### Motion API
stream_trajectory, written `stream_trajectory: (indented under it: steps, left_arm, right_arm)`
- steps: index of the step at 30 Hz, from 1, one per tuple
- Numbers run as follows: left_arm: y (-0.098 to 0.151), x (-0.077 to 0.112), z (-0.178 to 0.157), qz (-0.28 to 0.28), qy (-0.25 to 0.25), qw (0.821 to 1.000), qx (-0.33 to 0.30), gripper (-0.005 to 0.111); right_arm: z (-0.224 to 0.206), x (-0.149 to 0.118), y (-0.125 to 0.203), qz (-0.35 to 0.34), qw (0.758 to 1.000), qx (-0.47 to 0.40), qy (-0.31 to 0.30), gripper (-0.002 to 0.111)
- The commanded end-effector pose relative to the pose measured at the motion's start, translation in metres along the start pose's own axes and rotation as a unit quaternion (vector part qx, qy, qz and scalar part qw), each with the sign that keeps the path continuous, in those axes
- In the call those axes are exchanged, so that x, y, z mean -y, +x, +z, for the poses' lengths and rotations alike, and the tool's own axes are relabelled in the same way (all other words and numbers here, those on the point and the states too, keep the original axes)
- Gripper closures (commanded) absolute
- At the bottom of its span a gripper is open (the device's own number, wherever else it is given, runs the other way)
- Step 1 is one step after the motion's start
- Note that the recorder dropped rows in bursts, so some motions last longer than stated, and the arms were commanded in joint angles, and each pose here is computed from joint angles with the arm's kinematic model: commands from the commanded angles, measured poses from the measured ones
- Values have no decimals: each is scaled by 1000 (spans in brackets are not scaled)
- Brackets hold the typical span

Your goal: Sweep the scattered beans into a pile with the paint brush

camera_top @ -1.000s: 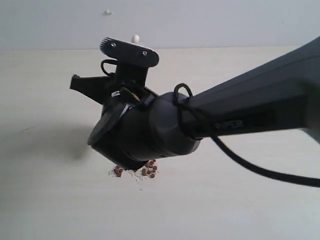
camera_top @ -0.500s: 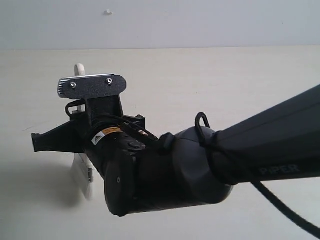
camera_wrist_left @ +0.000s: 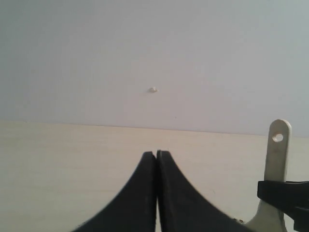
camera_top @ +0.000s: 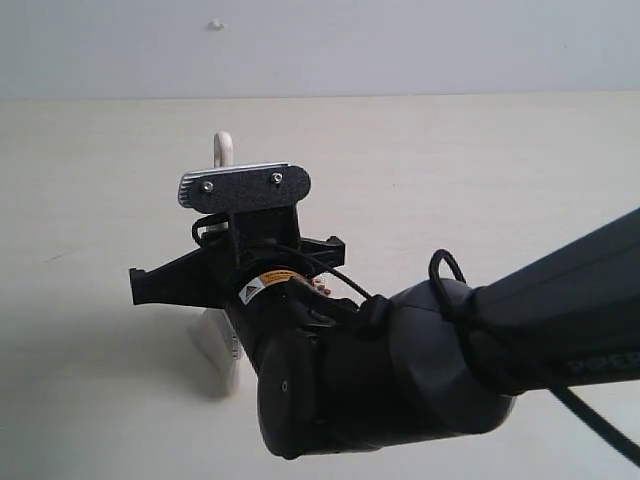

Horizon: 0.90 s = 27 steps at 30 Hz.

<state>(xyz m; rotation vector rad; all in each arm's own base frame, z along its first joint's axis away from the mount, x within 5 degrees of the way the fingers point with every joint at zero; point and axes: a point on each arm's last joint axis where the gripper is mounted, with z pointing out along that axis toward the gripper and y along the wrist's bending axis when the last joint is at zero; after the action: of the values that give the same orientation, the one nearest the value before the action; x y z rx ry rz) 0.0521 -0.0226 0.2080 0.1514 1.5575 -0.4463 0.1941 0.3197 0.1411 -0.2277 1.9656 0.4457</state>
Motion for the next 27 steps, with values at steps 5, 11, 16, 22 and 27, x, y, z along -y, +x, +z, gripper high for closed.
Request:
stream_trajectory:
  steps: [5, 11, 16, 22, 27]
  left_arm:
    - [0, 0, 0, -1, 3, 1000, 2, 107]
    - [0, 0, 0, -1, 3, 1000, 2, 107]
    - [0, 0, 0, -1, 3, 1000, 2, 107]
    - [0, 0, 0, -1, 3, 1000, 2, 107]
    - [0, 0, 0, -1, 3, 1000, 2, 107]
  right_arm:
    - [8, 25, -21, -3, 999, 13, 42, 108]
    - [13, 34, -28, -14, 999, 20, 49, 108]
    - [5, 28, -42, -21, 999, 30, 22, 108]
    - [-6, 18, -52, -32, 999, 0, -35, 108]
    - [-15, 17, -47, -82, 994, -15, -75, 108]
